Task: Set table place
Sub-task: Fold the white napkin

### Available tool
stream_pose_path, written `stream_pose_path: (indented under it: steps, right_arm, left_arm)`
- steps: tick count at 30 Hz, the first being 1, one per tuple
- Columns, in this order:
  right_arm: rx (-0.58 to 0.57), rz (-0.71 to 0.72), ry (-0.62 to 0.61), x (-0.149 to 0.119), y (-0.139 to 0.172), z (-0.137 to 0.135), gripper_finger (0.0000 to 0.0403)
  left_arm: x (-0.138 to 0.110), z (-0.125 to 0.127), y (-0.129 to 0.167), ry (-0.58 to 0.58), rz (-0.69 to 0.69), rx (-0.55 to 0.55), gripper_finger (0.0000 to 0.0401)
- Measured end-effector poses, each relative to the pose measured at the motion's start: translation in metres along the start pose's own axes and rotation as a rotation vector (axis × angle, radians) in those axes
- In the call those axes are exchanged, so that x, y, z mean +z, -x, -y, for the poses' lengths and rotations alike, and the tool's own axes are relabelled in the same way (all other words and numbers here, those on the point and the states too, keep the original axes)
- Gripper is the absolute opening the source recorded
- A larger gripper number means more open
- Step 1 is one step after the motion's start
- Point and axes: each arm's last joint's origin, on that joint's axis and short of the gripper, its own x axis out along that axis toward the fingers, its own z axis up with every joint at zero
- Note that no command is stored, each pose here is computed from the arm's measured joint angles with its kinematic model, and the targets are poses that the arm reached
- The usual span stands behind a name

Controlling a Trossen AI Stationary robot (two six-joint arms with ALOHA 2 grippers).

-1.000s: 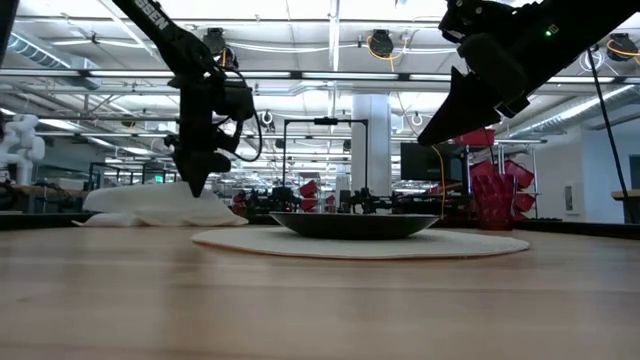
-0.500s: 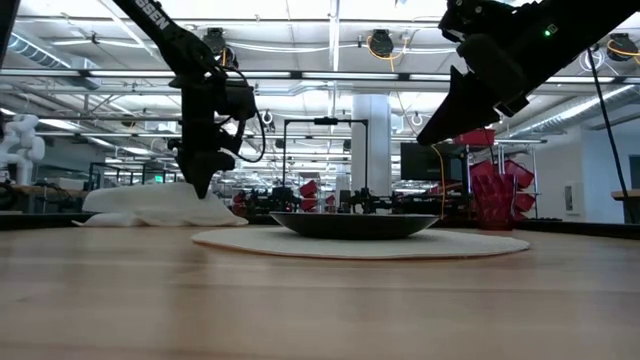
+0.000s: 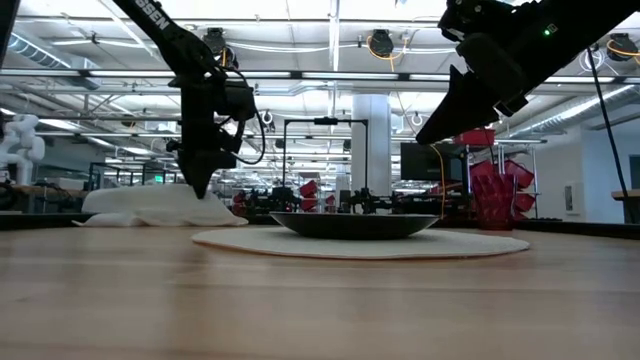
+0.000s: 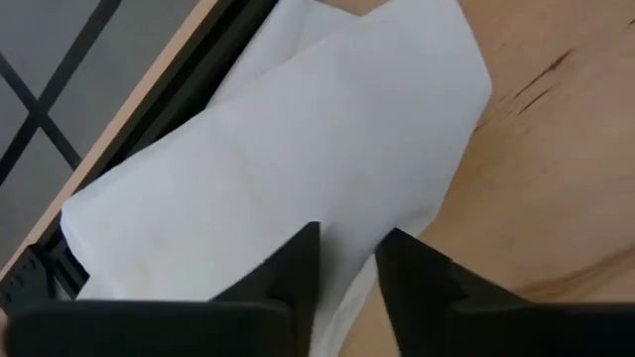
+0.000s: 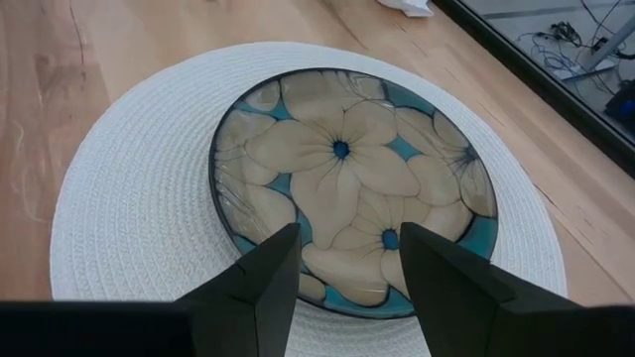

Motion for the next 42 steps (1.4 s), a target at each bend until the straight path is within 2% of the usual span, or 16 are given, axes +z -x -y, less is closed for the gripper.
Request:
stream_pose_path:
  steps: [3, 5, 14, 19, 23, 27, 33, 38, 42]
  right_arm:
    - [0.0, 0.0, 0.0, 0.0, 0.0, 0.0, 0.016]
    - [0.0, 0.0, 0.0, 0.0, 0.0, 0.0, 0.016]
    - [0.006, 0.008, -0.032, 0.001, 0.0, -0.001, 0.016]
    - [0.042, 0.069, -0.051, 0.01, -0.001, -0.004, 0.016]
    - [0.065, 0.116, -0.02, 0.021, 0.001, -0.008, 0.016]
    - [0.069, 0.144, 0.013, 0.034, 0.004, -0.01, 0.016]
    - [0.073, 0.185, 0.032, 0.048, 0.007, -0.012, 0.016]
    - [0.087, 0.252, 0.034, 0.058, 0.008, -0.013, 0.016]
    - [0.097, 0.338, 0.067, 0.068, 0.01, -0.015, 0.016]
  left_arm:
    - [0.0, 0.0, 0.0, 0.001, 0.0, 0.0, 0.0021]
    - [0.0, 0.0, 0.0, 0.018, 0.0, 0.0, 0.0006]
    - [0.0, 0.007, 0.009, -0.018, -0.009, -0.015, 0.0]
    - [0.005, 0.014, 0.053, -0.043, 0.122, -0.034, 0.0]
    - [0.001, 0.015, 0.108, -0.054, 0.282, -0.067, 0.0]
    - [-0.014, 0.016, 0.17, -0.053, 0.489, -0.164, 0.0]
    - [-0.05, 0.022, 0.245, -0.116, 0.856, -0.495, 0.0]
    - [-0.072, 0.025, 0.277, -0.158, 1.031, -0.641, 0.0]
    - [-0.08, 0.033, 0.288, -0.176, 1.075, -0.715, 0.0]
